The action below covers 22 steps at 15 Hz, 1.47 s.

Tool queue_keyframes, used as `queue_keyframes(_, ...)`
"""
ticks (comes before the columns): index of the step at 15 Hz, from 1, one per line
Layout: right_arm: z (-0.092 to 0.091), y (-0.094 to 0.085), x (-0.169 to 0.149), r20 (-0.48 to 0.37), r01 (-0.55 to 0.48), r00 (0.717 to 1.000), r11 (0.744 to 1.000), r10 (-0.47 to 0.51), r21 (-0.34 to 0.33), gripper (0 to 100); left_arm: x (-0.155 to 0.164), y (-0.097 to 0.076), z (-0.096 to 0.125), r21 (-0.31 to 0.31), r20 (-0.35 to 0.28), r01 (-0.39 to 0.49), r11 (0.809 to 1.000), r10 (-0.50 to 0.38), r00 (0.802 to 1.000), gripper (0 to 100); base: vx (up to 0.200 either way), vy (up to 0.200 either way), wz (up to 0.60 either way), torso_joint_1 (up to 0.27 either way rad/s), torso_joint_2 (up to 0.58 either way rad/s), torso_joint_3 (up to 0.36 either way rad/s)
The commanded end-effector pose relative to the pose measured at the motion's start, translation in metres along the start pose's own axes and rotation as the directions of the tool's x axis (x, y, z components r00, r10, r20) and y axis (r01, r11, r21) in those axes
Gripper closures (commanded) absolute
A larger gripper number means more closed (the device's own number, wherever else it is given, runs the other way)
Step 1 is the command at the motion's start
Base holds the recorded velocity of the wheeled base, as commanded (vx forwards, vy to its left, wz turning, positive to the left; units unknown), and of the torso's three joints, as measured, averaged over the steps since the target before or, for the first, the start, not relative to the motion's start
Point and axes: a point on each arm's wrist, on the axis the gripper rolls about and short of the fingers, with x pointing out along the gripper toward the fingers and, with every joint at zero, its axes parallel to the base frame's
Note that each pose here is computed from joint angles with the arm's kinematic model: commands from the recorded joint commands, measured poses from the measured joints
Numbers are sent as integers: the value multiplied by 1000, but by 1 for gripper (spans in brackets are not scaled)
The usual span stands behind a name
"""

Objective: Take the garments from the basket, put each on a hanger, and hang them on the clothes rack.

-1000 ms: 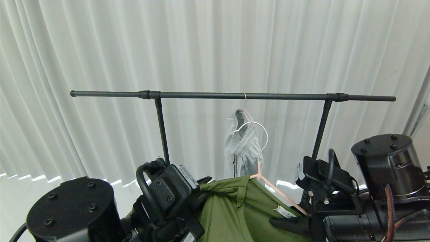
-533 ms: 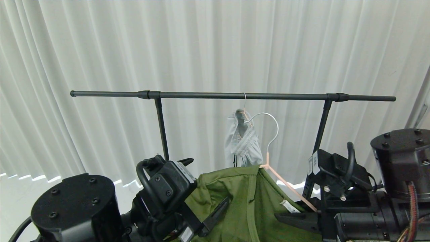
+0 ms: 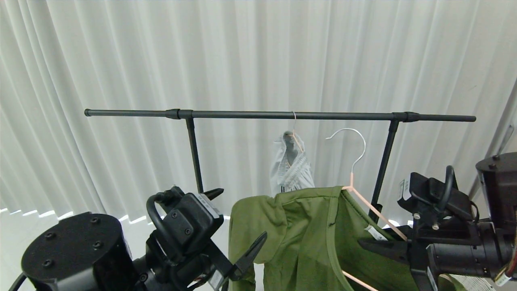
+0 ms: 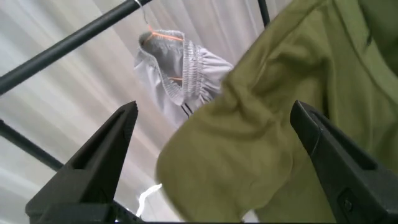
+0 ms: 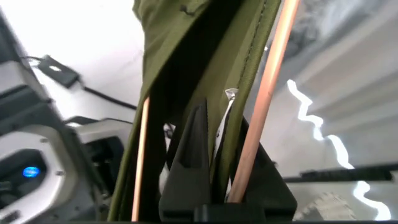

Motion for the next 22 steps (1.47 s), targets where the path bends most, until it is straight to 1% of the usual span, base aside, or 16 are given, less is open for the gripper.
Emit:
queue_keyframes(1, 0, -3, -11, 7, 38, 999, 999, -37, -9, 100, -12, 6, -28, 1, -105, -30, 1000, 30, 994, 0, 0, 0, 0, 0, 0, 0)
queue_keyframes(2, -1, -2, -13, 0, 39, 999, 999, -39, -12, 100, -19, 10, -43, 0, -167, -50, 999, 50, 985, 0, 0, 0, 0, 0, 0, 0)
queue_keyframes(3, -2, 0, -18, -9, 46, 999, 999, -46, -19, 100, -21, 11, -51, 1, -206, -56, 998, 55, 977, 0, 0, 0, 0, 0, 0, 0)
queue_keyframes(4, -2, 1, -23, -3, 50, 999, 999, -50, -21, 100, -23, 11, -64, -5, -267, -47, 999, 44, 963, 0, 0, 0, 0, 0, 0, 0)
queue_keyframes(5, -2, 3, -27, 10, 57, 998, 998, -57, -27, 100, -19, 7, -76, -22, -315, 9, 1000, -16, 949, 0, 0, 0, 0, 0, 0, 0)
queue_keyframes(6, -1, 5, -30, 24, 53, 998, 998, -52, -39, 100, -12, 6, -83, -38, -340, 42, 998, -52, 939, 0, 0, 0, 0, 0, 0, 0)
queue_keyframes(8, 1, 12, -37, 52, 38, 998, 995, -33, -91, 100, 10, 10, -94, -70, -368, 70, 995, -91, 925, 0, 0, 0, 0, 0, 0, 0)
queue_keyframes(10, 1, 18, -40, 55, 13, 998, 993, -7, -113, 100, 28, 12, -105, -85, -362, 72, 994, -98, 927, 0, 0, 0, 0, 0, 0, 0)
queue_keyframes(11, 2, 20, -42, 64, 5, 998, 992, 2, -123, 100, 32, 11, -108, -86, -343, 77, 993, -102, 934, 0, 0, 0, 0, 0, 0, 0)
queue_keyframes(12, 3, 21, -42, 67, -1, 998, 992, 10, -128, 100, 35, 10, -111, -90, -329, 86, 992, -111, 938, 100, 0, 0, 0, 0, 0, 0)
queue_keyframes(14, 3, 22, -42, 70, -3, 997, 992, 12, -129, 100, 34, 9, -111, -85, -316, 97, 992, -119, 941, 100, 0, 0, 0, 0, 0, 0)
queue_keyframes(16, 2, 22, -43, 70, 0, 998, 992, 9, -129, 100, 30, 10, -114, -87, -334, 83, 993, -108, 937, 100, 0, 0, 0, 0, 0, 0)
queue_keyframes(17, 2, 22, -43, 65, 10, 998, 992, -2, -126, 100, 28, 15, -117, -91, -345, 61, 994, -88, 934, 100, 0, 0, 0, 0, 0, 0)
queue_keyframes(18, 2, 21, -43, 63, 30, 998, 992, -22, -126, 100, 23, 20, -121, -96, -364, 30, 995, -64, 929, 100, 0, 0, 0, 0, 0, 0)
queue_keyframes(20, 1, 21, -43, 59, 33, 998, 992, -26, -125, 100, 13, 31, -129, -107, -395, -30, 994, -15, 919, 100, 0, 0, 0, 0, 0, 0)
queue_keyframes(22, 0, 21, -42, 53, 31, 998, 992, -25, -124, 100, 2, 39, -137, -120, -433, -83, 989, 23, 901, 100, 0, 0, 0, 0, 0, 0)
